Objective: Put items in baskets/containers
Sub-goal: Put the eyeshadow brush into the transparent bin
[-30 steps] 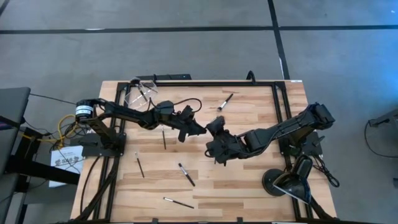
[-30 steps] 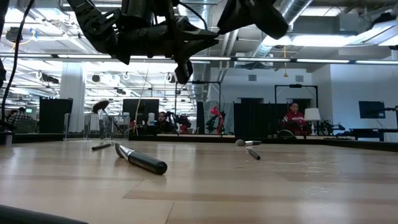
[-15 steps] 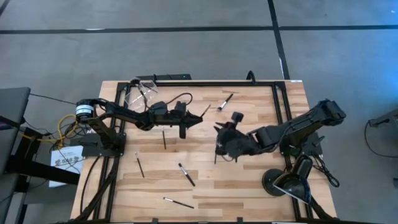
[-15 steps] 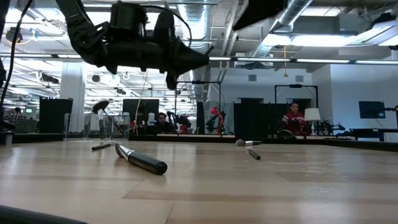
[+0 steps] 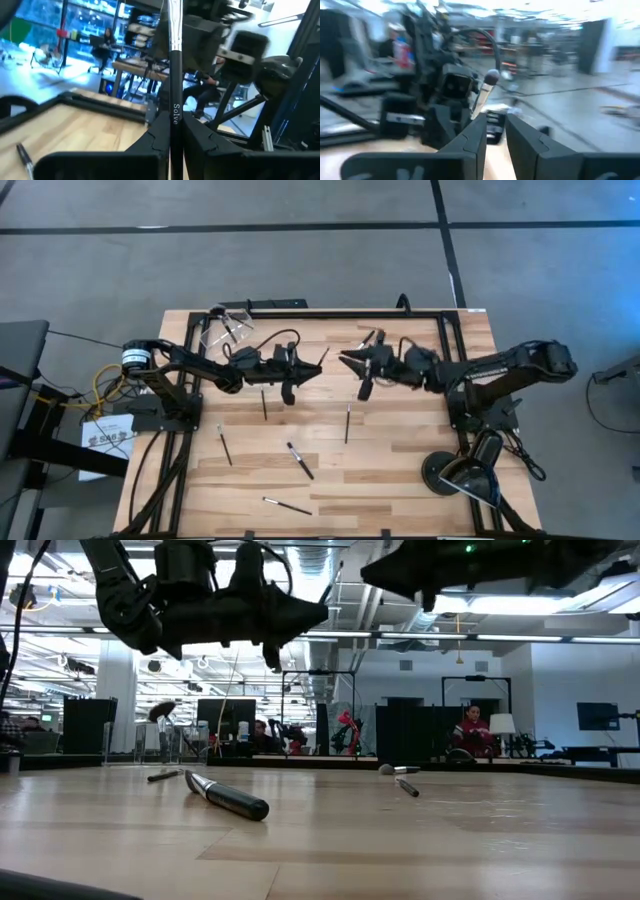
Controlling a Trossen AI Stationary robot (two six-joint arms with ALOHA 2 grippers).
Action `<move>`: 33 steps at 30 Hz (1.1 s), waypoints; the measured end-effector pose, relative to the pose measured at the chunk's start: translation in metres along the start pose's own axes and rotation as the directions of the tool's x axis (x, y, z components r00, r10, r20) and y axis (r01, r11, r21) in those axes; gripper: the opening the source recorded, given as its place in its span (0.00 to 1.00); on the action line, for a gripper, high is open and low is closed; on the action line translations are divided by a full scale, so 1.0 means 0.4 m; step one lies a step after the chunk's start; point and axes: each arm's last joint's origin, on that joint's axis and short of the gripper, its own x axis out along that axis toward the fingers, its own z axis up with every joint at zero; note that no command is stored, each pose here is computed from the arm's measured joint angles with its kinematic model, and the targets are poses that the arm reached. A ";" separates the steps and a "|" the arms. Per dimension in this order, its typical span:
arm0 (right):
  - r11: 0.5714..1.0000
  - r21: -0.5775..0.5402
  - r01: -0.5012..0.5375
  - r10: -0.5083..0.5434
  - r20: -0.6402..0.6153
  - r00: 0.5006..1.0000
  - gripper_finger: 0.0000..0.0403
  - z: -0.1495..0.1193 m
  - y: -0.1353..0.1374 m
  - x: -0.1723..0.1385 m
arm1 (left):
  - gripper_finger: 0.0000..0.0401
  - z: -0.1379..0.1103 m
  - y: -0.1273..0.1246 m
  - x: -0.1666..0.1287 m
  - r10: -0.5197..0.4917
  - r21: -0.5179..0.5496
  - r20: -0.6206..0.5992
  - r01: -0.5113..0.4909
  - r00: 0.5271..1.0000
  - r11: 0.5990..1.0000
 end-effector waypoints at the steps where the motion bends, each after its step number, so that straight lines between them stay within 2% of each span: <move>1: 0.999 0.026 -0.041 0.041 0.012 0.999 0.16 -0.001 -0.013 0.006 | 0.07 0.002 -0.004 0.001 -0.001 0.014 0.014 0.001 1.000 1.000; 6: 0.977 0.095 -0.189 0.181 0.087 0.980 0.23 -0.016 -0.050 0.034 | 0.07 0.003 -0.006 0.001 0.040 0.026 0.026 -0.041 0.999 0.999; 15: 0.972 0.133 -0.192 0.180 0.096 0.979 0.41 -0.072 -0.051 0.084 | 0.07 -0.007 -0.005 0.002 0.050 0.022 -0.016 -0.049 0.999 0.999; 21: 0.968 0.144 -0.207 0.192 0.107 0.975 0.47 -0.076 -0.037 0.120 | 0.07 -0.024 -0.018 0.004 0.039 0.052 -0.071 -0.035 0.997 0.998; 26: 0.966 0.146 -0.214 0.201 0.098 0.975 0.46 -0.080 -0.028 0.133 | 0.07 -0.026 -0.028 0.005 0.024 0.057 -0.072 -0.020 0.997 0.998; 33: 0.969 0.127 -0.211 0.198 0.106 0.974 0.31 -0.075 -0.030 0.129 | 0.08 -0.028 -0.027 0.005 0.028 0.056 -0.082 -0.023 0.996 0.998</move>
